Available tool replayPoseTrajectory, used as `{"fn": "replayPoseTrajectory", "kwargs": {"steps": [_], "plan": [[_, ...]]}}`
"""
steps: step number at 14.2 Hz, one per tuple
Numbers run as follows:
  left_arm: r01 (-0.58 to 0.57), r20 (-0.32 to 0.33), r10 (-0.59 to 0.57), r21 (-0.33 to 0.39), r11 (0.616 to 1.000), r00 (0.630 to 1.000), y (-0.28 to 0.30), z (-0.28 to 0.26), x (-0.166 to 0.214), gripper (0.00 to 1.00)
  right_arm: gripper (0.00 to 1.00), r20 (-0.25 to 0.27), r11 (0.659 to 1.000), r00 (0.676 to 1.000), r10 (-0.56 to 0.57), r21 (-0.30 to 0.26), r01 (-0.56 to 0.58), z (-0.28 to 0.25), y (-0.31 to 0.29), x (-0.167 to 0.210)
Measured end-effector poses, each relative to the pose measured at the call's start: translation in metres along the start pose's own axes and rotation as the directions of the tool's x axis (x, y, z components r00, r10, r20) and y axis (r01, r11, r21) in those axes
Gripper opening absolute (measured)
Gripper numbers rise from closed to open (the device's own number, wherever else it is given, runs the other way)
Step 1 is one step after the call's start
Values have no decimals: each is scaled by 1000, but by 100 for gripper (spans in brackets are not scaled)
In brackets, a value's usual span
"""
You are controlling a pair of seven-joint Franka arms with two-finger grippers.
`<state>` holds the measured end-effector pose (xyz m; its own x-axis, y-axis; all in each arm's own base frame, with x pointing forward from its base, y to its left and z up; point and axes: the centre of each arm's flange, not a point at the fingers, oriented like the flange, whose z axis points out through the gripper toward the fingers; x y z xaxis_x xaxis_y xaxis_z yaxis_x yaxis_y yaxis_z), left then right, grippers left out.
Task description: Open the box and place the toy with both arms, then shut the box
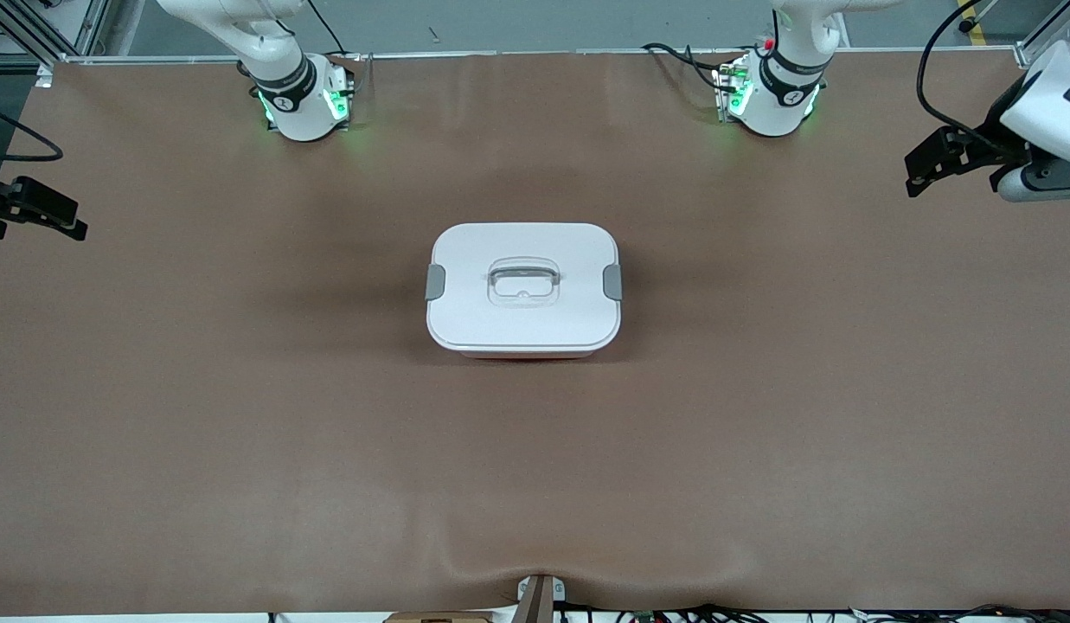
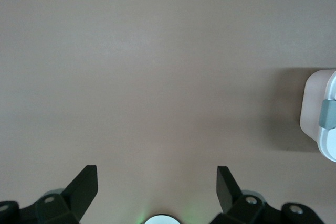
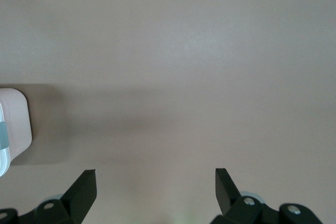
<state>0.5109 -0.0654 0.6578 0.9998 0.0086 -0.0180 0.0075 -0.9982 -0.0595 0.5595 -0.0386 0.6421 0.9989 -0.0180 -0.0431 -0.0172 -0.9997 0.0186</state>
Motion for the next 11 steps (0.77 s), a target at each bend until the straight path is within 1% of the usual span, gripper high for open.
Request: {"fn": "replayPoseTrajectory", "kwargs": {"steps": [3, 7, 11], "plan": [[-3, 1, 3, -36, 999, 1000, 4, -3, -1, 100, 100, 6, 1000, 1000, 1, 1, -1, 3, 1, 0], [-1, 4, 1, -39, 999, 1000, 3, -3, -1, 100, 100, 11, 1000, 1000, 29, 9, -29, 5, 10, 0], [2, 8, -2, -40, 999, 1000, 1, -1, 0, 100, 100, 18, 998, 998, 59, 23, -59, 9, 7, 1]]}}
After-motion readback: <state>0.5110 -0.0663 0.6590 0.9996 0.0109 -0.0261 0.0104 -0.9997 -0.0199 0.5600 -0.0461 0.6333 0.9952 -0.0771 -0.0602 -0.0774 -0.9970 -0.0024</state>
